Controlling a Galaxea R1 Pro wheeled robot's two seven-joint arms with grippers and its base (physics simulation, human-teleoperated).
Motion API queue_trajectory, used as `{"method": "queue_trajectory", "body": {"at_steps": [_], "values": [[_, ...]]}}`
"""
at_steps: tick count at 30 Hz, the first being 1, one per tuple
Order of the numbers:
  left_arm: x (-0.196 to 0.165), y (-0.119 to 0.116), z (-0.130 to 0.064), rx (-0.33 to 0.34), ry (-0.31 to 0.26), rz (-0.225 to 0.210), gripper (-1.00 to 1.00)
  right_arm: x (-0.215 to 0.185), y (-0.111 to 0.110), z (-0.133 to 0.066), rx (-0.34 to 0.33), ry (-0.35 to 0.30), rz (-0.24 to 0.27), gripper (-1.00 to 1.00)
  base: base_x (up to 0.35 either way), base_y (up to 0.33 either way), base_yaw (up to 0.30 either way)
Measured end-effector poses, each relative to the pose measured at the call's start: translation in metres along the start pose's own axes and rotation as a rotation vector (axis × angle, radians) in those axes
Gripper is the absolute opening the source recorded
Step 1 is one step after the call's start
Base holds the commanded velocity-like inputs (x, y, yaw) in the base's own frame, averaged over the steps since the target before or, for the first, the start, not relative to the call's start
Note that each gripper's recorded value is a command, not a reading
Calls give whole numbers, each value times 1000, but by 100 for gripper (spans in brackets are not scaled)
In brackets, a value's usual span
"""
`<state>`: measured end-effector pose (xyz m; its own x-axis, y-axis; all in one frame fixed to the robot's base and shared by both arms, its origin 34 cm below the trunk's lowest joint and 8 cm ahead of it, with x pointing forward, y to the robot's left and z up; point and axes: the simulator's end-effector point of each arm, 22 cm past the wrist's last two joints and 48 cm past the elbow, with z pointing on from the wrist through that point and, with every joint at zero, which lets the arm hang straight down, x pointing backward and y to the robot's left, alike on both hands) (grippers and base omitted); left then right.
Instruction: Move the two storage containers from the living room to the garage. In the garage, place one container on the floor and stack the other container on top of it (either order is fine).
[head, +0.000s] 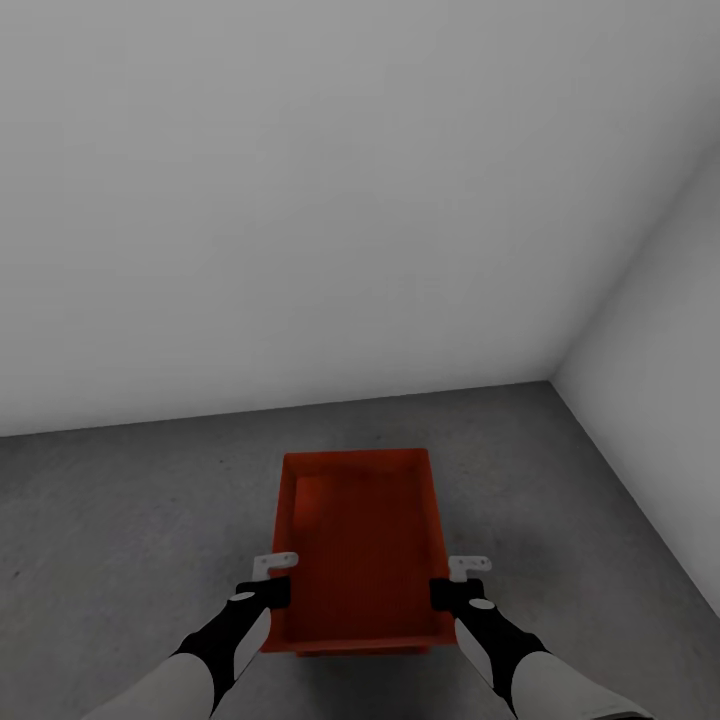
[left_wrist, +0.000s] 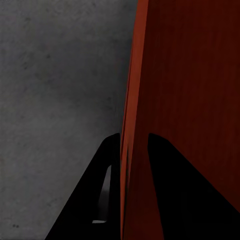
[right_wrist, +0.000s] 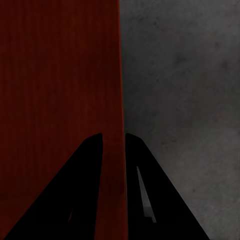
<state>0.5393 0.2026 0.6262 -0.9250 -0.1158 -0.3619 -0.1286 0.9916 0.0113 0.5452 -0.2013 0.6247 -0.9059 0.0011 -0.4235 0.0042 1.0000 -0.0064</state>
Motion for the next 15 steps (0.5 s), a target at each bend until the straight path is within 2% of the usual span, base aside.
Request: {"method": "queue_trajectory", "body": {"at_steps": [15], "values": [[0, 0, 0, 0, -1, 0, -100, 0, 0, 0, 0, -1, 0, -100, 0, 0, 0]]}}
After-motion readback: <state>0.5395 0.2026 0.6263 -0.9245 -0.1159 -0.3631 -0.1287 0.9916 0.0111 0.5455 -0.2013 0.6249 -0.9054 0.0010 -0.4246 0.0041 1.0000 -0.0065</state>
